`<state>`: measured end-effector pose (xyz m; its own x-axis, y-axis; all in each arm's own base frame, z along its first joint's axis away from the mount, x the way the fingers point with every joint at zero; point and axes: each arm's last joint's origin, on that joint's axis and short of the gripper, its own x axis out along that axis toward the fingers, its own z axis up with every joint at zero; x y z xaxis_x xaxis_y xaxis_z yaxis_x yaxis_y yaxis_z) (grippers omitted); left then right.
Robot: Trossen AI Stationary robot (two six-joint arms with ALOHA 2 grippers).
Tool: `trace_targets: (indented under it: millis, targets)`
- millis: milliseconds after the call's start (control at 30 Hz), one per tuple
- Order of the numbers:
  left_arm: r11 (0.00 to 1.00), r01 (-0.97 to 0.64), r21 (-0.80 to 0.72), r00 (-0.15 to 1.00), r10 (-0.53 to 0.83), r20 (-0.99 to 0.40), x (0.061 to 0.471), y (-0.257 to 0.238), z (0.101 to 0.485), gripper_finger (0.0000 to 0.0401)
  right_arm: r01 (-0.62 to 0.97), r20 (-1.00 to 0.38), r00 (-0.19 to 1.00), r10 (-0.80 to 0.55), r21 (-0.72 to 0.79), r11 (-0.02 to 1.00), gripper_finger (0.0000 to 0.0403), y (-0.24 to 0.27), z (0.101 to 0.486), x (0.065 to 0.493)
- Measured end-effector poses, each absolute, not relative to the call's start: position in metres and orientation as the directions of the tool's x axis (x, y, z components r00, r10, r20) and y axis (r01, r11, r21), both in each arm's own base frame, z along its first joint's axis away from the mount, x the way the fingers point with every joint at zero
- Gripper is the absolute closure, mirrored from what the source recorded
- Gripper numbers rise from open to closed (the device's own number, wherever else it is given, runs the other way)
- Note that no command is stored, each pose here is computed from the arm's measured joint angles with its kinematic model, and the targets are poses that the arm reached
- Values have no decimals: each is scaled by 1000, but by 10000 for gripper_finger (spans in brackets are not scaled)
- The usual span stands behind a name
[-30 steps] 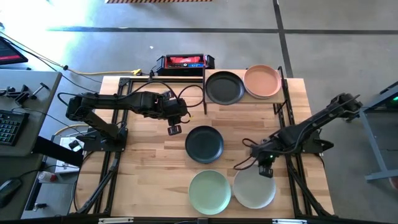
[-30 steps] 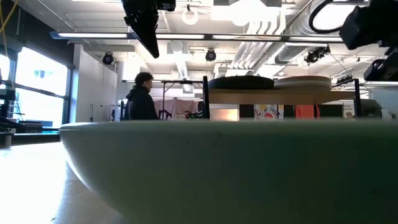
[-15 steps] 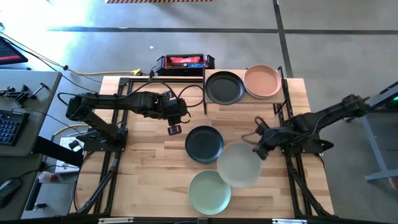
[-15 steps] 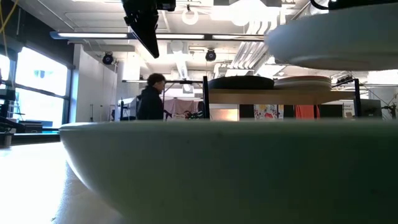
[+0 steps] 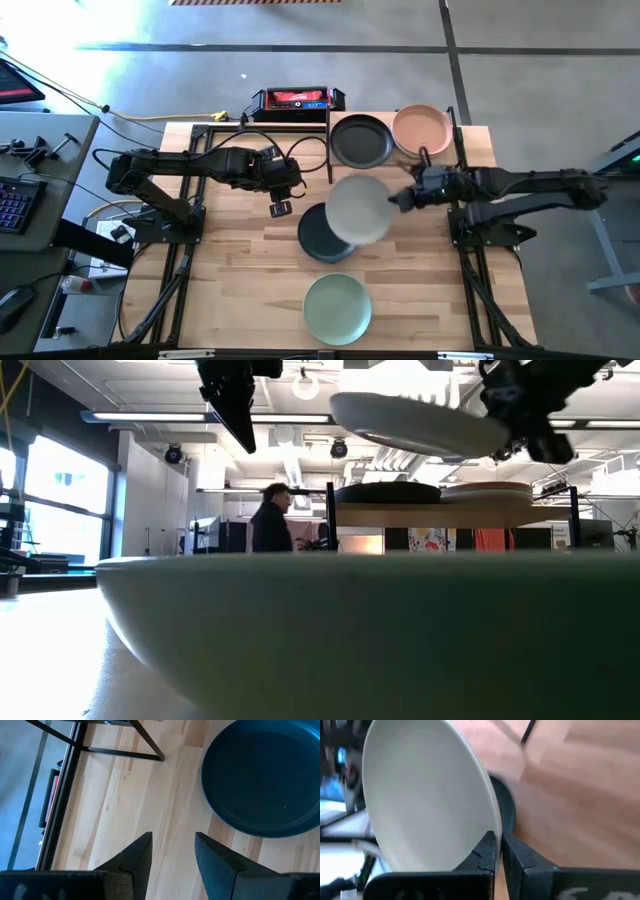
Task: Place and stack plates onto a shelf
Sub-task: Stack the gray plate on top of the black plate on the shelf
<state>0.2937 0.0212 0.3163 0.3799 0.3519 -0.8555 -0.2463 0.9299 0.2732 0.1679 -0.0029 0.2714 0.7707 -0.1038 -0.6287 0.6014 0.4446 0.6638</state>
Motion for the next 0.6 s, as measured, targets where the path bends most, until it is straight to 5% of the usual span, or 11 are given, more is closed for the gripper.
trace_targets:
  millis: [333,600]
  targets:
    - [930,-247,273,380,352,-855,294,21,316,266,617,-447,776,-445,686,387,403,-58,288,169]
    - [930,-247,273,380,352,-856,294,21,316,266,587,-302,746,-593,718,374,403,-90,303,162]
